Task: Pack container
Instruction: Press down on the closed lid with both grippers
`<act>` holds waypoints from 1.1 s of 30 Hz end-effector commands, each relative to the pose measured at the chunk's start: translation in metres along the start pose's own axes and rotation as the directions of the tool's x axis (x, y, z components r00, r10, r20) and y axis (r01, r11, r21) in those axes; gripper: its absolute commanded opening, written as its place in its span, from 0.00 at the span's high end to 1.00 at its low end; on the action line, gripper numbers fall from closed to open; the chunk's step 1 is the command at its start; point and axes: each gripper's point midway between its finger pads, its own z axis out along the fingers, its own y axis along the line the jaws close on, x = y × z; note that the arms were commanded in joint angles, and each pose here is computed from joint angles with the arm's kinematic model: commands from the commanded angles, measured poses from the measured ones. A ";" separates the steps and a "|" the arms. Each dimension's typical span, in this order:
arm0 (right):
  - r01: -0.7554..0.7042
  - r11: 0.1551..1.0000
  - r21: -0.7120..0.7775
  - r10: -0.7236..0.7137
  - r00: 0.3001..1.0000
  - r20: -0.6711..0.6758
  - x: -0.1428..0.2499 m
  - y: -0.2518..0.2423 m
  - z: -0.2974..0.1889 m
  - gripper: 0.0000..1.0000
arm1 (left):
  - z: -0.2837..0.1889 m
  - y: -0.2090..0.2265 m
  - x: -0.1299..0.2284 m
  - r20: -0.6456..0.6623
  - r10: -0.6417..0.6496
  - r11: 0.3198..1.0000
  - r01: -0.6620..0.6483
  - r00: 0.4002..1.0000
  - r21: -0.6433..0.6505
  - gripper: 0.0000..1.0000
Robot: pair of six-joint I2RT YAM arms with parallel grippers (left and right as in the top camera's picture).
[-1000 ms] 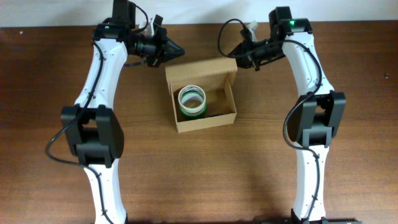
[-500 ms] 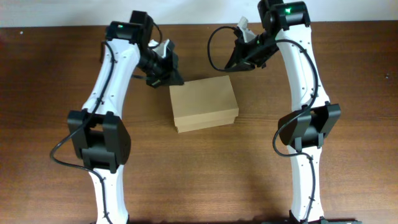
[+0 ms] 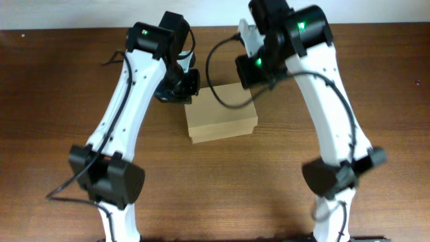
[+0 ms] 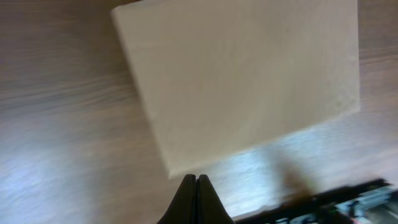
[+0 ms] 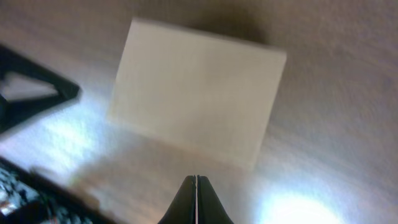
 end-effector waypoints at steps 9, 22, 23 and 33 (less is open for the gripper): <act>-0.023 0.994 0.111 0.039 0.988 -0.147 0.044 -0.026 0.048 0.96 | -0.031 0.016 0.002 0.148 0.040 0.979 -0.009 0.988 -0.204 0.98; -0.050 0.996 0.078 0.066 0.971 -0.230 0.070 -0.038 0.118 0.96 | 0.053 0.016 0.010 0.036 0.072 0.991 -0.068 0.997 -0.117 0.98; -0.051 0.996 0.079 0.069 0.970 -0.233 0.072 -0.040 0.121 0.96 | 0.060 0.015 0.012 0.025 0.070 0.992 -0.067 0.997 -0.105 0.98; -0.075 0.993 0.086 0.094 0.964 -0.249 0.087 -0.059 0.153 0.95 | 0.080 0.021 0.018 0.000 0.065 0.992 -0.064 0.998 -0.107 0.98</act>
